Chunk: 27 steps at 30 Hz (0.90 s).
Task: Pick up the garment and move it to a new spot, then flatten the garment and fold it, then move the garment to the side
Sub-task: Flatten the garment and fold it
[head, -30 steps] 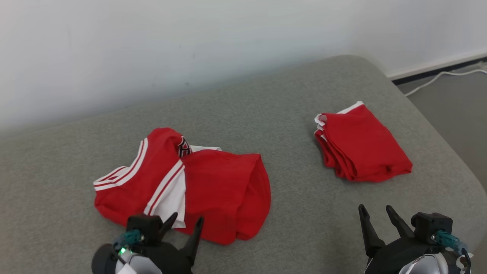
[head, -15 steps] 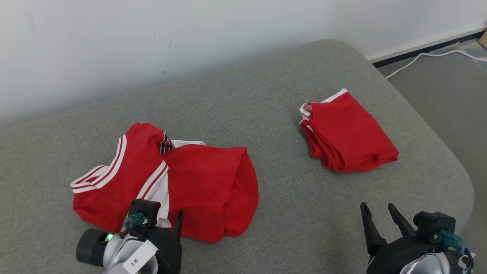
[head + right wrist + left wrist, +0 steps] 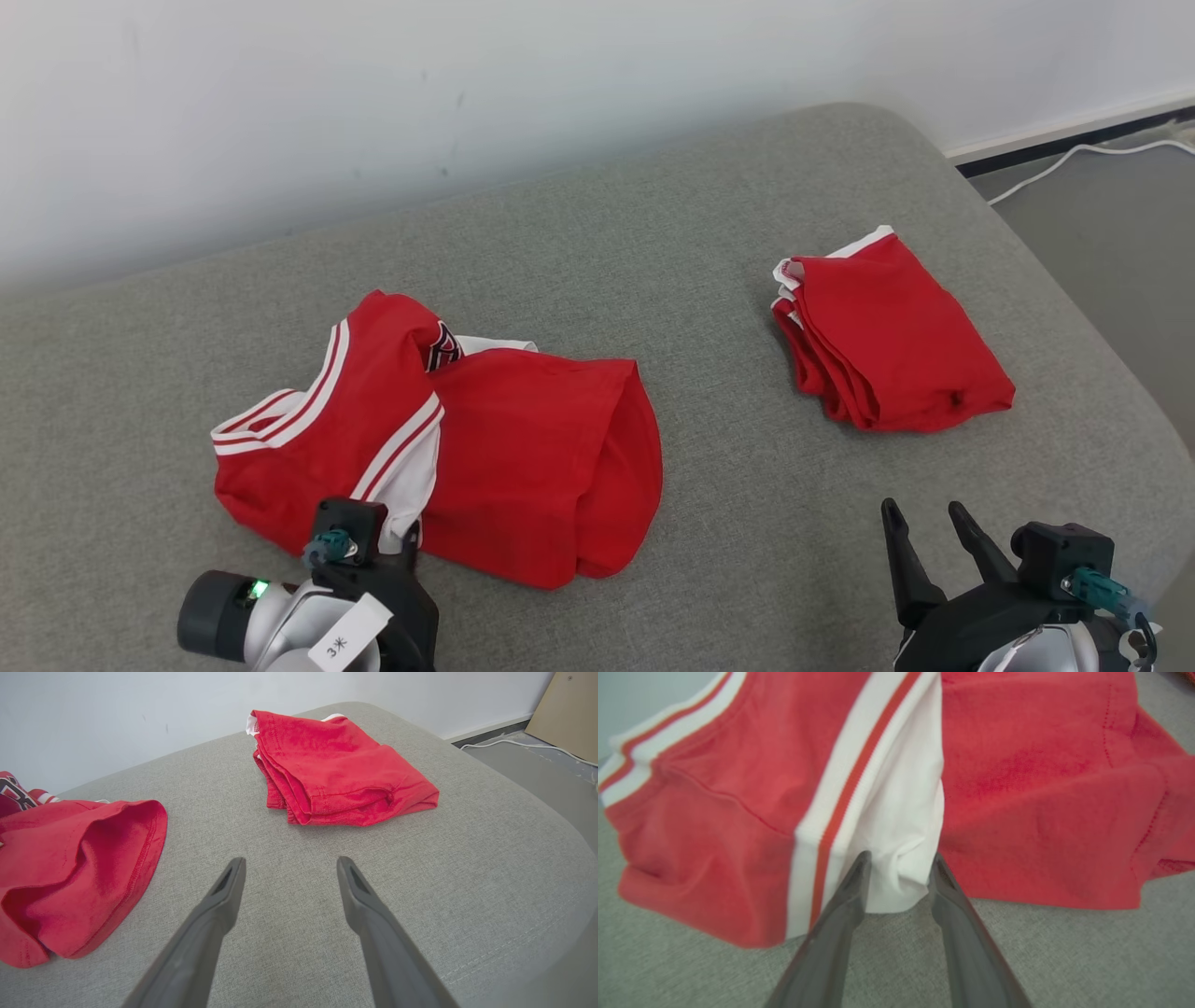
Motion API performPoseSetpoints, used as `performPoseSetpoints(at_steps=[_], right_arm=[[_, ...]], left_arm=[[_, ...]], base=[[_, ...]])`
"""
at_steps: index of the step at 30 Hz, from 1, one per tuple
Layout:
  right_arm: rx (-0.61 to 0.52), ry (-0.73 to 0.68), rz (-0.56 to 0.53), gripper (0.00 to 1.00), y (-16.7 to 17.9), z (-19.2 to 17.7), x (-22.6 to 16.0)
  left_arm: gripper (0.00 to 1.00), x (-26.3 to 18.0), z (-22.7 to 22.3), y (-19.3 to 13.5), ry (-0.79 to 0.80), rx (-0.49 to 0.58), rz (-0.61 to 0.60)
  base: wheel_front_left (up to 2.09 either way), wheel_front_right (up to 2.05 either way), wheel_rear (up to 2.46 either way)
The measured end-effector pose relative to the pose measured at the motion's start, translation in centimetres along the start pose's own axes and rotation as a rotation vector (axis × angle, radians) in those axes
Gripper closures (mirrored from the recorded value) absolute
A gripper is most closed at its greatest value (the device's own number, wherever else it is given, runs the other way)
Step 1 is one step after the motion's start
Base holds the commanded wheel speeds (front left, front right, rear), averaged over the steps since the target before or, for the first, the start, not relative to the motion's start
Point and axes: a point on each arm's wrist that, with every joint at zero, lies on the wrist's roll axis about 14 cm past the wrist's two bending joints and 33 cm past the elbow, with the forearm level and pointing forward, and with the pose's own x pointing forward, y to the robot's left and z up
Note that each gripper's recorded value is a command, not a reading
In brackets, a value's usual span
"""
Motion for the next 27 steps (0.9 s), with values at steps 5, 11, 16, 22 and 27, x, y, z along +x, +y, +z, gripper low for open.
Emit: performPoseSetpoints(at_steps=[5,11,16,22,27], right_arm=[[-0.001,0.002,0.020,0.00,0.7,0.0,0.3],[-0.002,-0.007,0.027,0.00,0.9,0.3,0.5],[-0.004,-0.009,0.033,0.00,1.1,0.3,0.7],[-0.008,0.003,0.063,0.00,2.1,-0.2,0.9],[-0.008,-0.009,0.089,0.00,2.9,0.1,1.1]], left_arm=[[1.00,-0.2,0.1,0.3,-0.012,-0.013,0.014],[1.00,-0.4,1.9,1.0,-0.093,-0.061,0.039],[1.00,-1.7,5.7,5.4,-0.262,-0.138,0.155],[1.00,-5.4,8.8,11.7,-0.442,-0.192,0.337],[1.00,-7.8,7.5,14.0,-0.454,-0.209,0.435]], base=[[0.00,0.00,0.00],[0.00,0.00,0.00],[0.00,0.00,0.00],[0.00,0.00,0.00],[0.00,0.00,0.00]])
